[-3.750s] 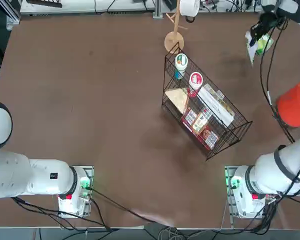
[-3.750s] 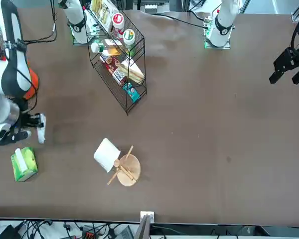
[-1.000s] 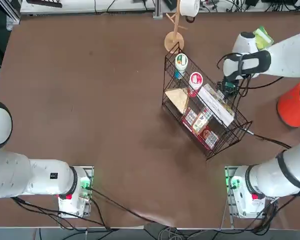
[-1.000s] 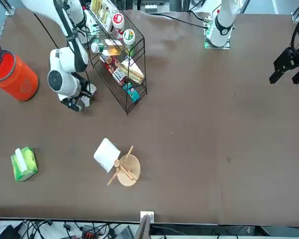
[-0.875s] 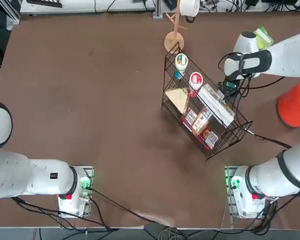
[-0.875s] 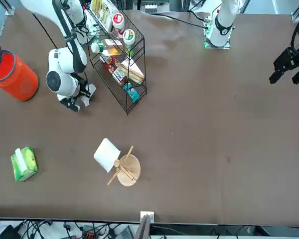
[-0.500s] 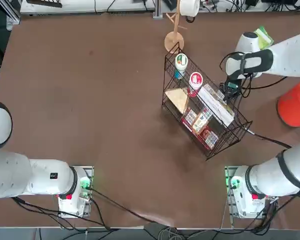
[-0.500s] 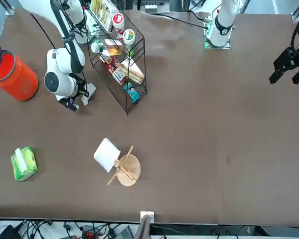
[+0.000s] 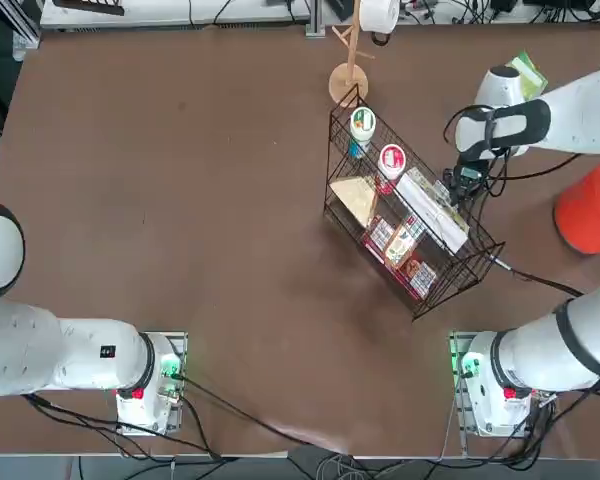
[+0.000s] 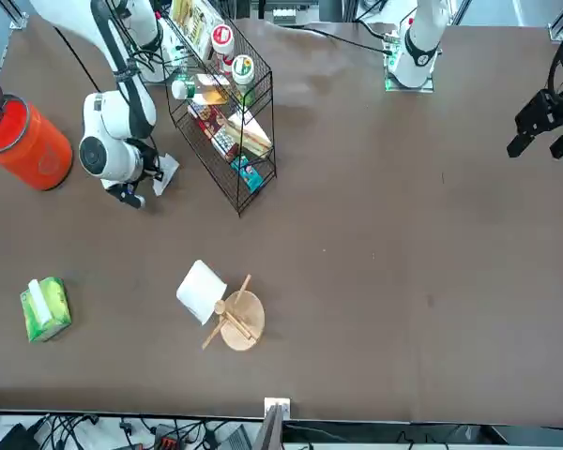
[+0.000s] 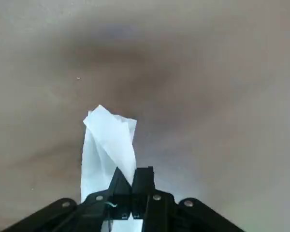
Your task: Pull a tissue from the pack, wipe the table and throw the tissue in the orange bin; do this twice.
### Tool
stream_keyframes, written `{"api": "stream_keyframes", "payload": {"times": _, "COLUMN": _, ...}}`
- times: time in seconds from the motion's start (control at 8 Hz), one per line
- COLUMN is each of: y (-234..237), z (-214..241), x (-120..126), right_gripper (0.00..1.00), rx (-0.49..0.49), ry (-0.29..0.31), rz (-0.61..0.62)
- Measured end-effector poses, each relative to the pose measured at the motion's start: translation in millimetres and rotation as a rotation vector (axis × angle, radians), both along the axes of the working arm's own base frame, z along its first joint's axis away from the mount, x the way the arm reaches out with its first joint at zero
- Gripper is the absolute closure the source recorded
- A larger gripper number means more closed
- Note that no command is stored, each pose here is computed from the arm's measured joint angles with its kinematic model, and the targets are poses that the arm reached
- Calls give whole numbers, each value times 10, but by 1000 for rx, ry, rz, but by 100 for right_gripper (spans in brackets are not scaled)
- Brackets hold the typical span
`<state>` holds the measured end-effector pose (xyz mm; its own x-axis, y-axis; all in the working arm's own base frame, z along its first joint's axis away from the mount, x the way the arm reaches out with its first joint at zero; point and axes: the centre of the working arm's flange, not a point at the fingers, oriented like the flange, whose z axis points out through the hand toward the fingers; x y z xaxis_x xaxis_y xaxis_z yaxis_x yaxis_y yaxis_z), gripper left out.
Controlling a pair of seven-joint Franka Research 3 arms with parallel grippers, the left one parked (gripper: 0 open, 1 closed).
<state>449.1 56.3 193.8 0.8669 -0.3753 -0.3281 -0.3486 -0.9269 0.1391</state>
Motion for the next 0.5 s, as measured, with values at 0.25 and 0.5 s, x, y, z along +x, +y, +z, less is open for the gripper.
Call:
{"api": "stream_keyframes", "payload": {"times": 0.25, "y": 63, "z": -13, "x": 44, "right_gripper": 98, "rx": 5, "ry": -37, "rz": 6}}
{"api": "stream_keyframes", "payload": {"times": 0.5, "y": 321, "z": -64, "x": 133, "right_gripper": 98, "rx": -4, "ry": -72, "rz": -9}}
